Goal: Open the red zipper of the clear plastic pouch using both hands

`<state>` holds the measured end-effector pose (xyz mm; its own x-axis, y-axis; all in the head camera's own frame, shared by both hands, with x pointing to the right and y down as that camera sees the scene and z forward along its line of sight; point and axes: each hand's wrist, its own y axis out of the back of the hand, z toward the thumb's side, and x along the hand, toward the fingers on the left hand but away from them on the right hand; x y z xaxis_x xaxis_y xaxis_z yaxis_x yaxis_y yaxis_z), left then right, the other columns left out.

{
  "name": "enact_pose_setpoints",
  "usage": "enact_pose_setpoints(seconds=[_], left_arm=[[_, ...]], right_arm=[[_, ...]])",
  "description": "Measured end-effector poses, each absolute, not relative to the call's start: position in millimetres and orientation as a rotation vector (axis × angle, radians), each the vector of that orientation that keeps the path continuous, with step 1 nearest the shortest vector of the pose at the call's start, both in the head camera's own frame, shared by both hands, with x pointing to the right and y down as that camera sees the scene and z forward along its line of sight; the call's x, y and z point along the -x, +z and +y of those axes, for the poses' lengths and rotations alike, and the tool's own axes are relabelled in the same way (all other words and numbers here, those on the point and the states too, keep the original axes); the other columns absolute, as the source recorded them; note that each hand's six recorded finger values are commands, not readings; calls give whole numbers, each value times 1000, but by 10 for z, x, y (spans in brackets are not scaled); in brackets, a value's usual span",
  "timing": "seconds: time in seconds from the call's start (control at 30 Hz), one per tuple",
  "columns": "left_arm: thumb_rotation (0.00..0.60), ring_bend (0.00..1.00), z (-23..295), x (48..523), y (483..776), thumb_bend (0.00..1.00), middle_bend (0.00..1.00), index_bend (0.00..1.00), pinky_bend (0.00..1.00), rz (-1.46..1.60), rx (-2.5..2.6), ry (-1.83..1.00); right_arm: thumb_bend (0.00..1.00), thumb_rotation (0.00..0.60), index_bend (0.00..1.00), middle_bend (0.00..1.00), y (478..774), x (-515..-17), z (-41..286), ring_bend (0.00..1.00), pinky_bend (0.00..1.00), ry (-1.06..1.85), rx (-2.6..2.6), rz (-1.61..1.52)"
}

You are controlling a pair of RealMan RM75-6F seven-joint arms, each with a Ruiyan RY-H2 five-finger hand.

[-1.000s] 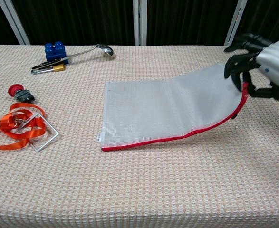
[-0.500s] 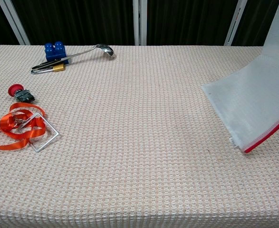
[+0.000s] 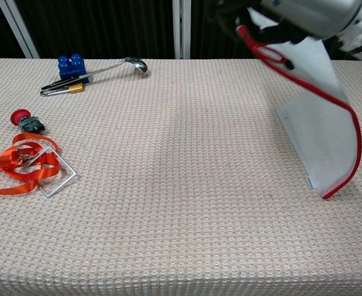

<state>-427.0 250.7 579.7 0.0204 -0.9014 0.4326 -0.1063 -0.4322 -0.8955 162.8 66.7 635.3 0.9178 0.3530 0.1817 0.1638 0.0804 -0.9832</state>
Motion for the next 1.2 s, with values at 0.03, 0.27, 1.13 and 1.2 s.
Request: enact_pose_setpoints(seconds=[0.03, 0.27, 1.13, 1.2], left_arm=[[600, 139, 2512, 4286, 5796, 158, 215, 279, 180, 1049, 1615, -1486], [600, 139, 2523, 4336, 5813, 159, 215, 279, 180, 1061, 1615, -1494], [600, 139, 2531, 4365, 5941, 158, 214, 279, 180, 1092, 1647, -1479], [600, 139, 2527, 4345, 5956, 158, 215, 279, 180, 1088, 1655, -1472]], right_arm=[[455, 600, 787, 425, 6439, -1512, 716, 168, 69, 149, 1523, -402], [341, 600, 689, 355, 6778, -1006, 917, 115, 53, 163, 1626, -315], [16, 600, 0, 0, 7090, -1030, 1300, 0, 0, 541, 2050, -436], [14, 600, 0, 0, 7067, -1093, 1401, 0, 0, 593, 2120, -451]])
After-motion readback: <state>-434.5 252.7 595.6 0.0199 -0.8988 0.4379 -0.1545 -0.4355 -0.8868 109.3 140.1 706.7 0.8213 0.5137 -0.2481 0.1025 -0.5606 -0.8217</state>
